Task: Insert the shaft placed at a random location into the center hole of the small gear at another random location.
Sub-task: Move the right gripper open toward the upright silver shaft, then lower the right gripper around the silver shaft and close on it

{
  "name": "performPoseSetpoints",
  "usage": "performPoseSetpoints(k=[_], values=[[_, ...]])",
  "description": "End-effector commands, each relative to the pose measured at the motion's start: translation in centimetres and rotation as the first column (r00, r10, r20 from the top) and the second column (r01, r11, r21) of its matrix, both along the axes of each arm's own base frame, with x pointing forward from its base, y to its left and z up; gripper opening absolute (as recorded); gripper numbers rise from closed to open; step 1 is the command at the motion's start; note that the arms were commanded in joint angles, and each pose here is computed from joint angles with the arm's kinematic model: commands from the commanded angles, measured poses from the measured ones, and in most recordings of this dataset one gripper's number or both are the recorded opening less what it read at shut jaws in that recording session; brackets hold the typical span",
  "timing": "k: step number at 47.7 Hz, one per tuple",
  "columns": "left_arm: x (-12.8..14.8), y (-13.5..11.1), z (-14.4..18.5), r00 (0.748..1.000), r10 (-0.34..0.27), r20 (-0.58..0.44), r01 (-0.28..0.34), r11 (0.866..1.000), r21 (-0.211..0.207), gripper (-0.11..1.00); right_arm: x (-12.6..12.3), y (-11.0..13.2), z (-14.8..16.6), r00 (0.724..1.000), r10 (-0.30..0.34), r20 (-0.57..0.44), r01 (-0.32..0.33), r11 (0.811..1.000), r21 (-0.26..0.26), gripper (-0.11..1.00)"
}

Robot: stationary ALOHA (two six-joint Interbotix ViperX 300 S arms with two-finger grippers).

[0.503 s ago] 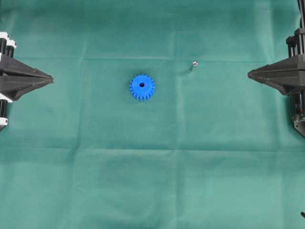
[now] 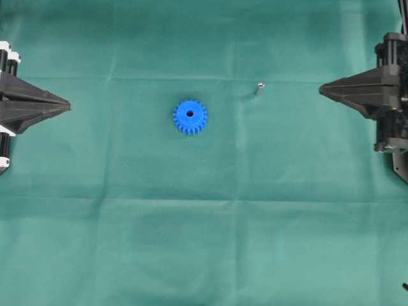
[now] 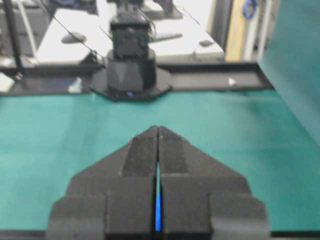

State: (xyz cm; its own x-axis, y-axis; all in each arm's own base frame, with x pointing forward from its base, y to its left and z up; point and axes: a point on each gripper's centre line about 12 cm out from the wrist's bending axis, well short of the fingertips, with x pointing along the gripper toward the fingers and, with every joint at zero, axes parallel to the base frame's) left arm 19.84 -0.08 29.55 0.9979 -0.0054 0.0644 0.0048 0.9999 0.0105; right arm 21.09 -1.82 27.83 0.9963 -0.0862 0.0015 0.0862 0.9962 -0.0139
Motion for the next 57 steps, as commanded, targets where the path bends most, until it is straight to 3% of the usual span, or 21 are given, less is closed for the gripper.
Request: performPoseSetpoints(k=[1, 5, 14, 17, 22, 41, 57], values=[[0.2, 0.0, 1.0, 1.000, -0.002, 0.025, 0.002, 1.000, 0.001, 0.00, 0.9, -0.7, -0.6, 0.999, -0.027, -0.031, 0.027, 1.000, -0.002, 0.05], [0.2, 0.0, 1.0, 1.000, -0.002, 0.021, 0.002, 1.000, 0.001, 0.00, 1.5, -1.5, -1.8, 0.996, -0.057, -0.075, 0.058, 0.998, 0.003, 0.22], [0.2, 0.0, 0.9, 1.000, -0.002, 0.020, 0.002, 1.000, 0.001, 0.00, 3.1, -3.4, -5.4, 0.975, -0.121, -0.187, 0.120, 0.993, -0.016, 0.76], [0.2, 0.0, 1.0, 1.000, -0.002, 0.020, 0.002, 1.000, 0.001, 0.00, 3.7, -4.0, -6.8, 0.967, -0.137, -0.215, 0.134, 0.991, -0.027, 0.89], [0.2, 0.0, 0.9, 1.000, -0.002, 0.018, 0.002, 1.000, 0.000, 0.00, 4.6, -4.9, -8.6, 0.956, -0.160, -0.246, 0.157, 0.987, -0.030, 0.85], [0.2, 0.0, 0.7, 1.000, -0.002, 0.012, 0.002, 1.000, 0.001, 0.00, 6.6, -7.1, -16.1, 0.904, -0.220, -0.367, 0.238, 0.971, 0.004, 0.86], [0.3, 0.0, 0.5, 1.000, -0.002, 0.003, 0.002, 1.000, 0.000, 0.00, 7.6, -7.7, -17.3, 0.894, -0.232, -0.382, 0.255, 0.967, 0.010, 0.86]])
